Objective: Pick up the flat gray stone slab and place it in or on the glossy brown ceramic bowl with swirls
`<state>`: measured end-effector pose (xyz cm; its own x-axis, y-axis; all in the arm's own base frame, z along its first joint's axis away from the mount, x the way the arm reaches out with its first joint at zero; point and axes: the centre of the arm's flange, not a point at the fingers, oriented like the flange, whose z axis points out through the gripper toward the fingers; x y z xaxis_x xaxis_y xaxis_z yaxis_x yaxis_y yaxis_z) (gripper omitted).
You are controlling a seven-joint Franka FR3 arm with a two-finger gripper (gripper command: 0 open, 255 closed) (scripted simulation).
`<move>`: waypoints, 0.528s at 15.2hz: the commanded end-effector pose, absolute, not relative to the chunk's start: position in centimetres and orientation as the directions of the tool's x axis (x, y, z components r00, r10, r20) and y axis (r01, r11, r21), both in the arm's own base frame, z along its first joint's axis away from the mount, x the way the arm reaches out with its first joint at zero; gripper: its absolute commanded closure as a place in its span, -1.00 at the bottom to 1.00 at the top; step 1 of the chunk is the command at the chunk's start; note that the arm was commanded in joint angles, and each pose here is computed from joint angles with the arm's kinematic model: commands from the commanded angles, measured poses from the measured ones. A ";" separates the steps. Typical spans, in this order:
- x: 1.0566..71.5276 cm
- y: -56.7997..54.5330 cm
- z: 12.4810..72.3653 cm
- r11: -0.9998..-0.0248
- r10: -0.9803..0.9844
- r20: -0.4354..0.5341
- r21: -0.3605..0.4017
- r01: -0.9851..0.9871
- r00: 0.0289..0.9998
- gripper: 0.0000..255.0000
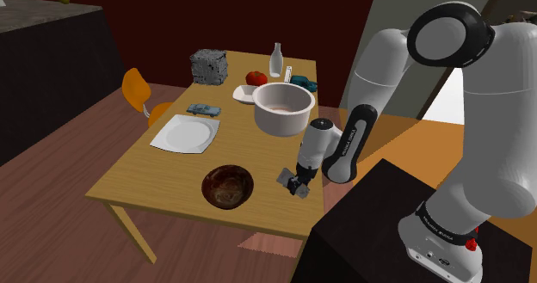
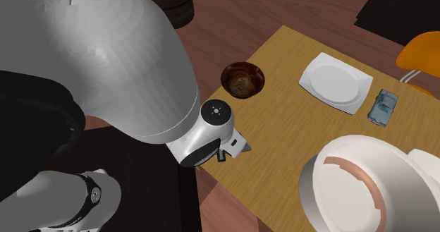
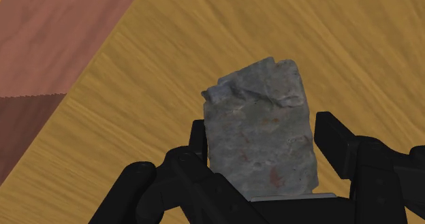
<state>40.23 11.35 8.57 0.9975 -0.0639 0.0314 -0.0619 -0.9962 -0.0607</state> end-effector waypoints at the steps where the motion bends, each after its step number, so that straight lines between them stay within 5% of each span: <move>1: 40.2 11.3 8.6 -0.996 -0.064 0.031 -0.060 -0.063 0.997 1.00; 8: 40.2 11.3 11.2 -0.996 -0.064 0.031 -0.060 -0.063 0.997 1.00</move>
